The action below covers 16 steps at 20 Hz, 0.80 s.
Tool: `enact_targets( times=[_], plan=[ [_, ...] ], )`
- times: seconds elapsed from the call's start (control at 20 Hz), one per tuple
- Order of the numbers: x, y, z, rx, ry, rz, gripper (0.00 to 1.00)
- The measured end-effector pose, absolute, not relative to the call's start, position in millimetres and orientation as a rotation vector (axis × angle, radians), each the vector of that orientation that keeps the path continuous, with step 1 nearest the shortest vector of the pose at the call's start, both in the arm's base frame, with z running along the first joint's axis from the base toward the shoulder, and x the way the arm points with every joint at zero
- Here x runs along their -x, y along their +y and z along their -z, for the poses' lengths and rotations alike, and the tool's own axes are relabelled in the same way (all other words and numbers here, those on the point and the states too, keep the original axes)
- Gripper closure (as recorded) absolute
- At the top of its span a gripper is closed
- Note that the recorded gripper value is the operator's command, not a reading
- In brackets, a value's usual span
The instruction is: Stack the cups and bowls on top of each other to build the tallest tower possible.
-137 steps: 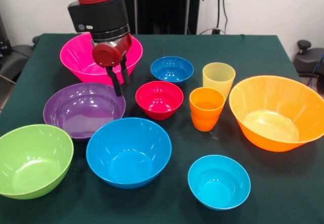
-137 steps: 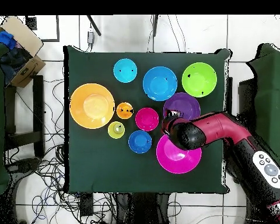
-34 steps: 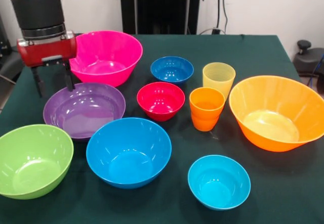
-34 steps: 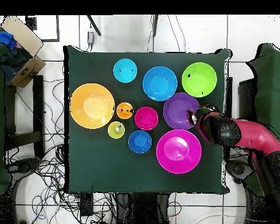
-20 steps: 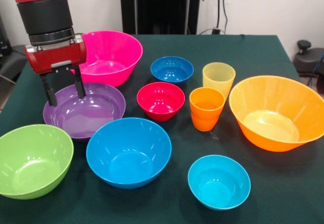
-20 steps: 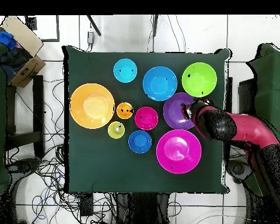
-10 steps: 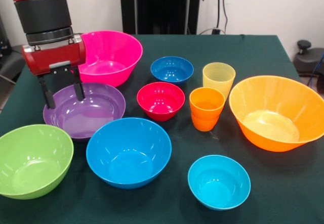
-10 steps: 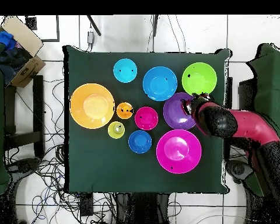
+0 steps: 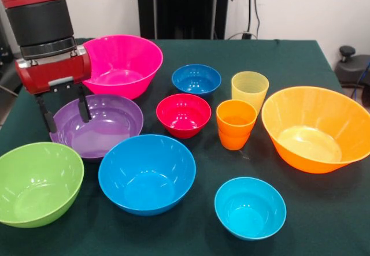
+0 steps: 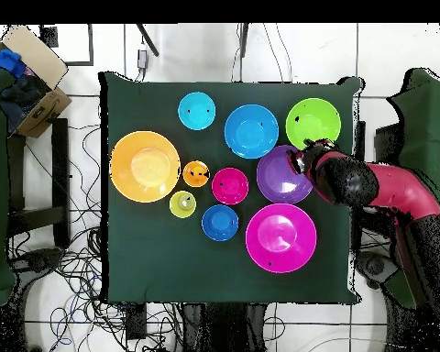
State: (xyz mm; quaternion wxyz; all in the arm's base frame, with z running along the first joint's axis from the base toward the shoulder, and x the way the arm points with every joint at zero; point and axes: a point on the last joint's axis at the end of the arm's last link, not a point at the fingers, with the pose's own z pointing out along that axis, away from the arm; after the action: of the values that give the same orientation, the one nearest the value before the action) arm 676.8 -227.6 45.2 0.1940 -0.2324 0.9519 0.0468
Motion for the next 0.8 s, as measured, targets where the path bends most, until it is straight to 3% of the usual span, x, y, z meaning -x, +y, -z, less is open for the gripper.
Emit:
enact_targets(
  times=[0.8],
  plan=[
    [-682,-251,-23,0.825,2.644,0.087,0.00]
  ],
)
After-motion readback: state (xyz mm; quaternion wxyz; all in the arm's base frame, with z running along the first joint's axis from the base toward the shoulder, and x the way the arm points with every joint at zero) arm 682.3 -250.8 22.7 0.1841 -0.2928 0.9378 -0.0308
